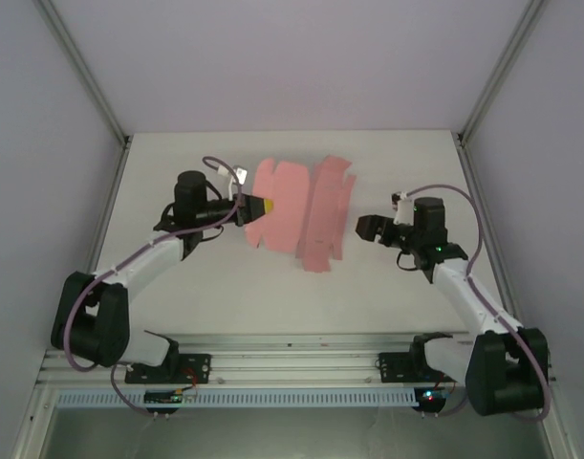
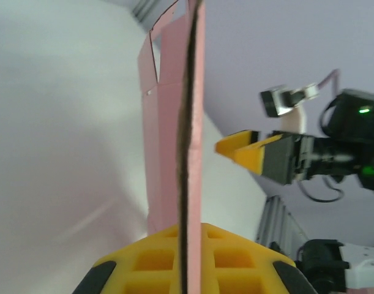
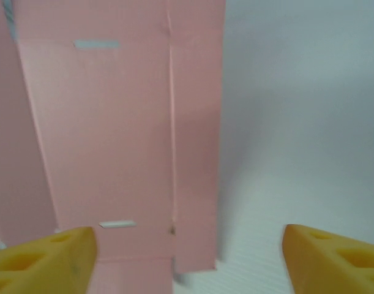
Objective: Assemble paper box
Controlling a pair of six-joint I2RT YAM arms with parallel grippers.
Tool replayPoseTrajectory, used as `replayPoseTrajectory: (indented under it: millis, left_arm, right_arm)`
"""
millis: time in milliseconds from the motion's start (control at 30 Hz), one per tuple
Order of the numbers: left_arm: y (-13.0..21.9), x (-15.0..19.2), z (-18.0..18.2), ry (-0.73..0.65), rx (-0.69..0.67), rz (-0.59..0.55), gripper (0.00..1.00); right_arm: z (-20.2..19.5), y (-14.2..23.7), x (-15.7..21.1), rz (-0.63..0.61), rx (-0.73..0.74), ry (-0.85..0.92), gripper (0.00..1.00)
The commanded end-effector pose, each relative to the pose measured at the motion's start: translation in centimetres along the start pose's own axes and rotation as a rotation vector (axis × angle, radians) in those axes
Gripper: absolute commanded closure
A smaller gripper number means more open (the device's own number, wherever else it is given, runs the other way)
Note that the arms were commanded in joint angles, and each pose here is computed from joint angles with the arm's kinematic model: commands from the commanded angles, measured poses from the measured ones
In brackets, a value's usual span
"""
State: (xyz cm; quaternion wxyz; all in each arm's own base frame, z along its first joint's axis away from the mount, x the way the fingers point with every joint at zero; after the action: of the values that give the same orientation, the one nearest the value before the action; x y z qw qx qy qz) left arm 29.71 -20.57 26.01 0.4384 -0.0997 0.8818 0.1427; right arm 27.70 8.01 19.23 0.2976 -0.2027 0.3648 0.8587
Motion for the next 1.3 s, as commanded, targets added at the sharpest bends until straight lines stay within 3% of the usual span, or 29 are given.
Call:
replayPoseTrajectory:
  millis: [0,267,333,500,600,733,933,967,1000,1033,1067,1133,1167,1267]
  left_arm:
    - [0.8,-2.1,-4.2,-0.119,0.167,-0.057,1.00]
    - [2.8,-3.6,-9.3,-0.237,0.255,-0.117,1.00]
    - [3.2,-3.6,-9.7,-0.250,0.249,-0.124,1.00]
    - [3.8,-3.8,-10.4,-0.275,0.224,-0.156,1.00]
    - [4.0,-3.8,-10.4,-0.281,0.205,-0.163,1.00]
    - [4.1,-3.9,-10.2,-0.271,0.182,-0.175,1.00]
    - [4.0,-3.0,-7.7,-0.219,-0.002,-0.192,1.00]
    - [4.0,-2.5,-6.8,-0.197,-0.054,-0.182,0.88]
    - [4.0,-1.8,-5.8,-0.163,-0.118,-0.164,0.59]
    - [4.1,-1.0,-4.7,-0.133,-0.183,-0.144,0.44]
    - [4.2,-0.2,-3.7,-0.099,-0.254,-0.125,0.37]
    - [4.8,1.6,-1.4,-0.040,-0.412,-0.069,0.05]
    - [5.2,2.3,-0.5,-0.009,-0.489,-0.043,0.00]
    - [6.5,4.3,1.7,0.054,-0.685,0.028,0.01]
  right_arm:
    - [1.5,1.2,-0.1,-0.013,-0.186,0.072,0.01]
    - [3.2,2.7,-0.6,-0.050,-0.424,0.145,0.01]
    - [3.7,2.9,-0.7,-0.053,-0.464,0.164,0.06]
    - [4.4,3.3,-0.3,-0.034,-0.515,0.173,0.35]
    - [4.9,3.8,-0.3,-0.057,-0.555,0.207,0.46]
    - [5.8,4.5,-0.2,-0.067,-0.616,0.233,0.69]
    - [5.3,4.5,-0.3,-0.099,-0.551,0.245,1.00]
    - [5.1,4.3,-0.1,-0.090,-0.522,0.242,1.00]
    - [4.8,4.0,0.0,-0.079,-0.480,0.232,1.00]
    - [4.5,3.6,0.2,-0.058,-0.445,0.230,1.00]
    - [4.3,3.2,0.7,-0.023,-0.407,0.231,1.00]
    - [3.7,2.2,1.5,0.036,-0.340,0.221,1.00]
    - [3.4,1.7,2.1,0.072,-0.323,0.216,1.00]
    - [2.5,-0.3,3.6,0.163,-0.262,0.195,1.00]
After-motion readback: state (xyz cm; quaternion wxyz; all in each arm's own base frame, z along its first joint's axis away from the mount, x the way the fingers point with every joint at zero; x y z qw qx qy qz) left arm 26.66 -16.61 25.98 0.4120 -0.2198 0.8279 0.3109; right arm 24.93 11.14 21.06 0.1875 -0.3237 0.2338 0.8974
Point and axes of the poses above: each hand's point on the last joint's axis, 136 mm out from that joint toward the fingers, its own y axis back along the fingers, its own z axis along the line the jaws close on, x = y × z, the point moved 6 cm from there along y, back along the fingers, and after that the axes turned 9 degrees about -y, right-handed, at the moved point
